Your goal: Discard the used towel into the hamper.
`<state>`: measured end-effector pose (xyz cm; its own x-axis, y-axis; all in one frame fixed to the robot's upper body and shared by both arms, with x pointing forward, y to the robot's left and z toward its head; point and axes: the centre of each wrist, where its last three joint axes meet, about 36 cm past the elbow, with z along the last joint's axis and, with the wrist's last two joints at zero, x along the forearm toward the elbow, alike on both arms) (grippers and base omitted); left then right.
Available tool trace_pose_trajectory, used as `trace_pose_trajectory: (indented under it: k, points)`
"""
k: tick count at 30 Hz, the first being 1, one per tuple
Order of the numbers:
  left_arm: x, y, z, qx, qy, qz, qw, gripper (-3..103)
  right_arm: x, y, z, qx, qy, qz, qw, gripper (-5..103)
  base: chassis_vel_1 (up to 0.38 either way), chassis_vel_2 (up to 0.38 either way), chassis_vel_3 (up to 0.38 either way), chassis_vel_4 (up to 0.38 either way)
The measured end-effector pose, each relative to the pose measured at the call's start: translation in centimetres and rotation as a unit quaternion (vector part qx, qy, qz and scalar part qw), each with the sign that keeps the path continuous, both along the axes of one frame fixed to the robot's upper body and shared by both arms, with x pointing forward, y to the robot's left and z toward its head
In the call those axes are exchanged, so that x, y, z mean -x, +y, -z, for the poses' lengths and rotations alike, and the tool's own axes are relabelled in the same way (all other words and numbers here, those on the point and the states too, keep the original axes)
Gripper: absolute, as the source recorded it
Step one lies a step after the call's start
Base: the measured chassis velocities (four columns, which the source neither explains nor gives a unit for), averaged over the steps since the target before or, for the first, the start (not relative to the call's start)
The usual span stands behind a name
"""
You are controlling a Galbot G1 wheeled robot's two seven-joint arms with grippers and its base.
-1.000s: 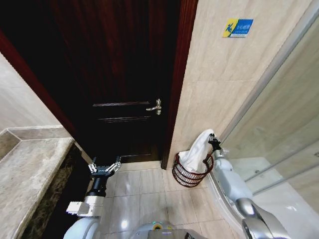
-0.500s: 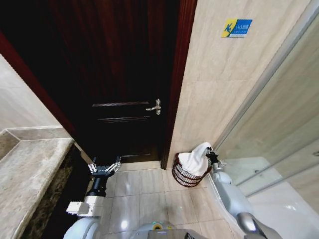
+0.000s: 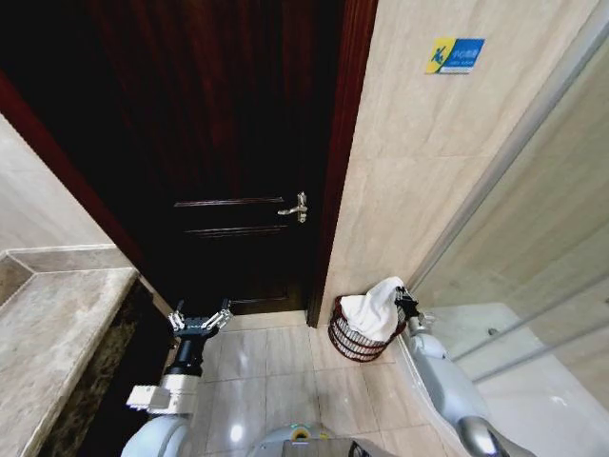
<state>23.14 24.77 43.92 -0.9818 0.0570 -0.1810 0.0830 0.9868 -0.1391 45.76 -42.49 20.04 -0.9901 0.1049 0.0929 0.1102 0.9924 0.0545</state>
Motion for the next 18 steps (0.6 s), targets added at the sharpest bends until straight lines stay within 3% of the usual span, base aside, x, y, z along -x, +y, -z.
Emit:
trace_pose_trajectory:
  k: [6, 10, 18]
  points:
    - [0.0, 0.0, 0.0, 0.0, 0.0, 0.0, 1.0, 100, 1.5, 0.3, 0.7, 0.003, 0.01, 0.009, 1.0, 4, -0.119, 0.125, 0.068, -0.107]
    - [0.0, 0.0, 0.0, 0.0, 0.0, 0.0, 1.0, 100, 5.0, 1.2, 3.0, 0.011, 0.062, -0.002, 0.998, 4, -0.011, 0.021, -0.005, -0.015]
    - [0.0, 0.0, 0.0, 0.0, 0.0, 0.0, 1.0, 100, 6.1, 1.1, 6.0, -0.015, 0.126, 0.005, 0.992, 4, 0.014, -0.039, -0.04, 0.02]
